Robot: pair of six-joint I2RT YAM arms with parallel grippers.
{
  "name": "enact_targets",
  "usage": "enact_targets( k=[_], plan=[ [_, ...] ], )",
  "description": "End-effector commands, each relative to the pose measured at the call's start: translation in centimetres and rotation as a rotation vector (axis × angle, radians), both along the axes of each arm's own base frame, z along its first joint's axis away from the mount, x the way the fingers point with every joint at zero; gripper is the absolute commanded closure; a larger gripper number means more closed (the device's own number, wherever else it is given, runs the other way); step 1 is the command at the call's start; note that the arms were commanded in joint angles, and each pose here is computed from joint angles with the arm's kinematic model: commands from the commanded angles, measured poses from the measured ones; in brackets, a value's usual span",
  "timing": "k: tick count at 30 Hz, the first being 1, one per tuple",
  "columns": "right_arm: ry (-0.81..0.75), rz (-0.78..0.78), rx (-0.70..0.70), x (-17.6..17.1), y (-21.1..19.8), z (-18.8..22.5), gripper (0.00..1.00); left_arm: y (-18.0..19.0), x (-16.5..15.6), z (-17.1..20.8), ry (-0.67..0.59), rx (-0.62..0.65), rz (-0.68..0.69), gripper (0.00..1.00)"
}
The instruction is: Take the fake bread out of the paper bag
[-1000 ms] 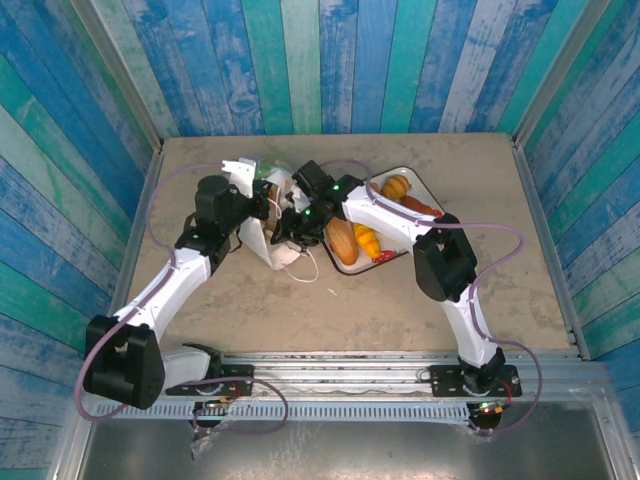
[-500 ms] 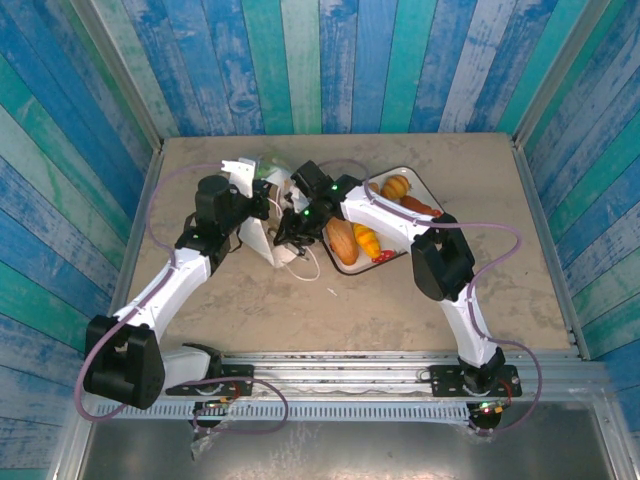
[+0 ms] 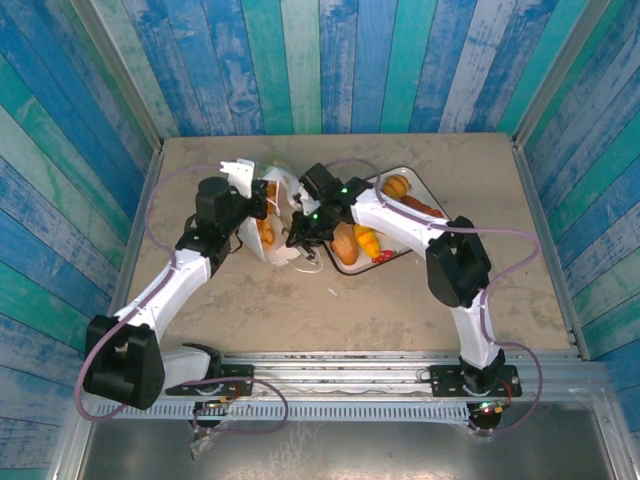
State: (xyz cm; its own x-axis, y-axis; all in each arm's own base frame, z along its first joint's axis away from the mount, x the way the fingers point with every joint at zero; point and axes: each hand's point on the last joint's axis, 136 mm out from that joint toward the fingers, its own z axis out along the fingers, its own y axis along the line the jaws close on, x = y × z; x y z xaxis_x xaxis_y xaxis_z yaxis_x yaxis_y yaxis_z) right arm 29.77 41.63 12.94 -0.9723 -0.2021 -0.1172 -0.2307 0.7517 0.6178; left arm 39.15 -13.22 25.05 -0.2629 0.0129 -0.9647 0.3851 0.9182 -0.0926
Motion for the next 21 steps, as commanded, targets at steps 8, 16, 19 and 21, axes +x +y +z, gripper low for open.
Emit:
enact_targets(
  k=[8, 16, 19, 21],
  plan=[
    [-0.151, 0.02, 0.036, -1.0, -1.8, 4.4, 0.99, 1.3, 0.0, 1.2, -0.094, 0.05, 0.061, 0.99],
    [-0.137, 0.032, 0.033, -2.3, -3.5, 4.5, 0.99, 1.7, 0.5, 1.5, -0.097, 0.053, 0.093, 0.99],
    [-0.138, 0.034, 0.032, -2.8, -4.0, 4.8, 0.99, 1.7, 0.6, 1.4, -0.09, 0.055, 0.096, 0.99],
    [-0.131, 0.044, 0.04, -3.2, -4.3, 5.1, 0.99, 1.9, 0.8, 1.3, -0.085, 0.059, 0.107, 0.99]
  ],
)
